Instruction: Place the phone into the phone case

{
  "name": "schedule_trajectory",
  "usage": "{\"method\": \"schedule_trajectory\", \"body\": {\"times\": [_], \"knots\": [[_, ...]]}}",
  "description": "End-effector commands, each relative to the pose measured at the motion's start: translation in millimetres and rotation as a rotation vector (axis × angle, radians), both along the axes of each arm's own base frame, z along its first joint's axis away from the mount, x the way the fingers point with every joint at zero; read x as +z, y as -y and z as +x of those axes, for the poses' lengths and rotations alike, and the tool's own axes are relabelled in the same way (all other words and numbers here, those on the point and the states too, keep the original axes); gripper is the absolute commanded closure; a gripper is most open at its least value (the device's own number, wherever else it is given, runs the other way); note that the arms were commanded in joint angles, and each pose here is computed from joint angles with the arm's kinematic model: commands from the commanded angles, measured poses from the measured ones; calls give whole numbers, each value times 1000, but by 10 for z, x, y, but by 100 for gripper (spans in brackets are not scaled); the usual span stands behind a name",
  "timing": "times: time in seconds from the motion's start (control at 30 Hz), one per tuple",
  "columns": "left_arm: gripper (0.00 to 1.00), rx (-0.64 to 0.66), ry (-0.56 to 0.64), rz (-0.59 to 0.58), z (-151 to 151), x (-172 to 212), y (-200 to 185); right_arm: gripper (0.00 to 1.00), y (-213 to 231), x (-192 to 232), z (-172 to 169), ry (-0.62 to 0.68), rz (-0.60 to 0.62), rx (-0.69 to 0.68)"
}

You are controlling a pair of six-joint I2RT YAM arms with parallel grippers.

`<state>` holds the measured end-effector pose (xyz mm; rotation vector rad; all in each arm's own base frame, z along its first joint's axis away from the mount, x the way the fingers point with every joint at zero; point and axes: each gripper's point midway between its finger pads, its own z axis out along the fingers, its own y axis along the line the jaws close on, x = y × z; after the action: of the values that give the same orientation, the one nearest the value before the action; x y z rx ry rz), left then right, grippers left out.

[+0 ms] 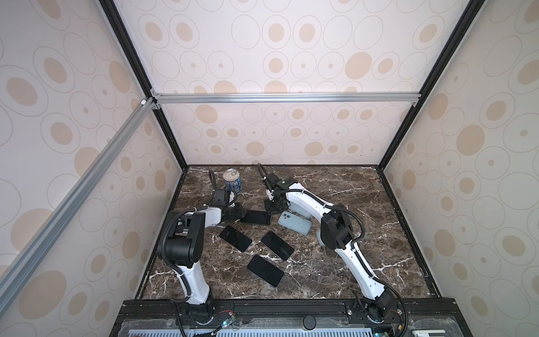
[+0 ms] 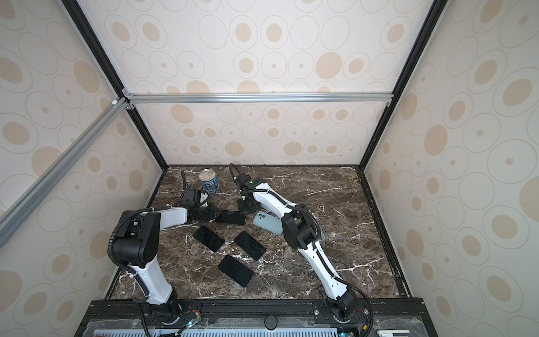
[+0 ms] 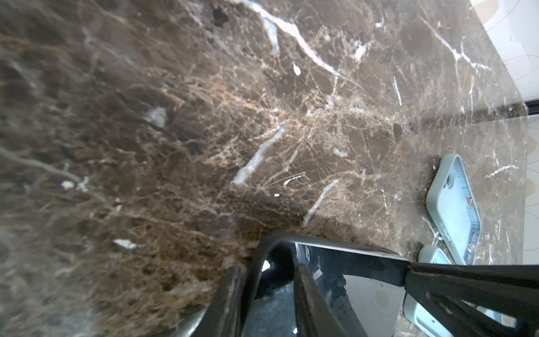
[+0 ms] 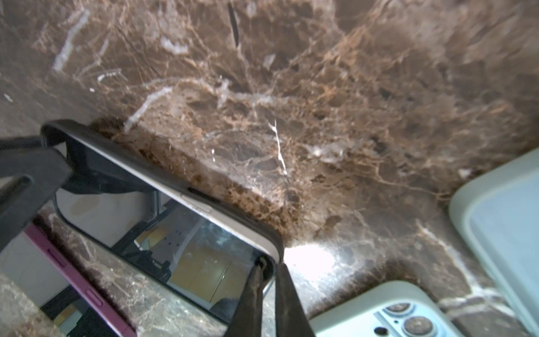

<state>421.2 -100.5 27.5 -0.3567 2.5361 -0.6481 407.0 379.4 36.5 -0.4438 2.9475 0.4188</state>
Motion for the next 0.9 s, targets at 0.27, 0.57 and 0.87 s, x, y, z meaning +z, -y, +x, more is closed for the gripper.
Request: {"method": "schedule_trajectory", "body": {"times": [0.27, 0.57, 0.87], "knots": [[69, 6, -133, 0, -268, -420, -23, 89, 147, -709, -313, -152, -117, 39], [70, -6, -107, 54, -180, -349, -82, 81, 95, -7, 127, 61, -40, -11], [70, -25, -126, 36, -192, -416, -38, 66, 31, -65, 289, 80, -17, 21]]}}
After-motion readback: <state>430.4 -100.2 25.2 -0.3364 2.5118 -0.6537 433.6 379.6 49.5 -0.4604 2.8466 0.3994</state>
